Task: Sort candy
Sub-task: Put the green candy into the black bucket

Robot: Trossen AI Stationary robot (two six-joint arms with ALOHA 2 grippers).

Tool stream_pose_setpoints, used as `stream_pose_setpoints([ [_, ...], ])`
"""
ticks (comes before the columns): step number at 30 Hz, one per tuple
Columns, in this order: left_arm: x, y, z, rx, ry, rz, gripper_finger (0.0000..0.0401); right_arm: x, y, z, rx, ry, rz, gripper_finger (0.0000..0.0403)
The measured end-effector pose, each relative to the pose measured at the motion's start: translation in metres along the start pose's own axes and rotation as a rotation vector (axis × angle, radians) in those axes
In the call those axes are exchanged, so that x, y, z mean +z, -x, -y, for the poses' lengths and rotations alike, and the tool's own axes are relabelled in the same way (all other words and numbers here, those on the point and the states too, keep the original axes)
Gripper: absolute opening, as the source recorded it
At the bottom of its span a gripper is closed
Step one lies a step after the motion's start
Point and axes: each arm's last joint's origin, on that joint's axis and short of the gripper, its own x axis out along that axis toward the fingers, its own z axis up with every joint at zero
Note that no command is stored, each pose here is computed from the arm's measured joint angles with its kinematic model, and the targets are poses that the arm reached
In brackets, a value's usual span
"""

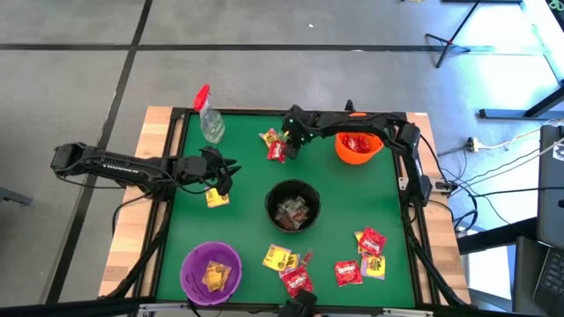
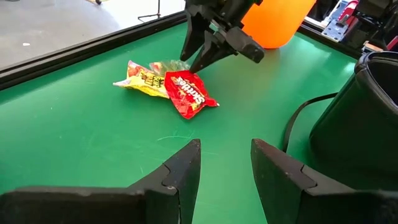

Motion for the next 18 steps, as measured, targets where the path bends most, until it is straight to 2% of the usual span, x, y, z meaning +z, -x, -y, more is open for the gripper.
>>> stream_pose_setpoints([
  [9, 0.0, 0.0, 0.0, 0.0, 0.0, 0.0, 0.0132, -0.0063, 0.0001, 0.0013, -0.055, 0.076, -0.068, 0.008],
  [14, 0.0, 0.0, 0.0, 0.0, 0.001, 0.0, 0.0132, -0.0093, 0.0003, 0.0013, -0.053, 0.127, -0.1, 0.0016],
  [18, 0.0, 0.0, 0.0, 0.0, 0.003, 0.0, 0.0132, -0.0085, 0.0021, 0.001, -0.048, 0.14, -0.096, 0.0011],
])
